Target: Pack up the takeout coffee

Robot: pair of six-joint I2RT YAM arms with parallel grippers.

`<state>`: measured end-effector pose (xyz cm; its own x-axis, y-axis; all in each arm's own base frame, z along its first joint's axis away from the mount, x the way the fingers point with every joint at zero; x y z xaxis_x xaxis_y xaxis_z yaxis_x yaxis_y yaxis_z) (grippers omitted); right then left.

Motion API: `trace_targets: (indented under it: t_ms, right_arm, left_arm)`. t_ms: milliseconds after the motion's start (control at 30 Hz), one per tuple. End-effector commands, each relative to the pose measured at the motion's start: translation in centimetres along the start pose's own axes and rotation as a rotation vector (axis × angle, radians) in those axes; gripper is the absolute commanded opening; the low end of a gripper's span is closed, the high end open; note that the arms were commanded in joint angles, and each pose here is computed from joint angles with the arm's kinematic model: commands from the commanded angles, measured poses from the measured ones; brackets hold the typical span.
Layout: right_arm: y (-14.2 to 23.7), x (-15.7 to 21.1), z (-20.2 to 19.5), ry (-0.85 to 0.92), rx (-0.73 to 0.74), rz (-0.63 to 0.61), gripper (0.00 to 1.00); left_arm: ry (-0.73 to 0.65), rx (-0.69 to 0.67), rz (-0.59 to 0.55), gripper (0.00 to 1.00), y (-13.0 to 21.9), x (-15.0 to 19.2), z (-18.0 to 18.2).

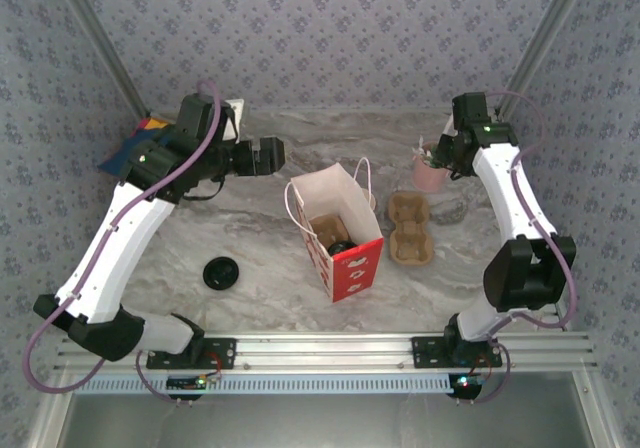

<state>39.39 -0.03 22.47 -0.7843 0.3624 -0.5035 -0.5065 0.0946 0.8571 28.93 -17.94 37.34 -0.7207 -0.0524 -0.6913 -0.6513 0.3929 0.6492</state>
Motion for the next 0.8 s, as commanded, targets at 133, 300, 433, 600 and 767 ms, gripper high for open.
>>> trace_targets:
  t_ms: [133, 300, 433, 600, 767]
  right_arm:
    - [-1.0, -1.0, -0.2, 0.031, 0.027, 0.007, 0.26]
    - [-1.3, -1.2, -0.3, 0.042, 0.036, 0.009, 0.20]
    - [-0.9, -1.4, -0.1, 0.051, 0.038, 0.007, 0.06]
    - [0.5, -1.6, 0.1, 0.062, 0.046, -0.019, 0.00]
    - [2.4, -1.6, 0.1, 0.056, 0.039, -0.042, 0.00]
  left_arm:
    - [0.002, 0.008, -0.015, 1.00, -0.1, -0.5, -0.1]
    - [0.007, 0.000, -0.019, 1.00, 0.0, -0.5, 0.1]
    - [0.012, -0.003, -0.018, 1.00, -0.1, -0.4, 0.3]
    - [0.017, -0.001, -0.023, 1.00, -0.1, -0.3, 0.5]
    - [0.018, -0.006, -0.021, 1.00, 0.0, -0.3, 0.7]
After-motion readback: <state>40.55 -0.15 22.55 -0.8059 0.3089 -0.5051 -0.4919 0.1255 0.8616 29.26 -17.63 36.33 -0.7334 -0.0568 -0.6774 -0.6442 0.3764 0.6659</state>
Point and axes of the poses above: each hand's point on the last joint's axis, 136 mm out from that joint toward the fingers, its own y axis back along the fingers, its own z axis along the line the jaws close on, x = y × z, the point moved 1 cm from there along y, back along the fingers, and after that the axes turned 1 degree about -y, right-handed, at the moved point
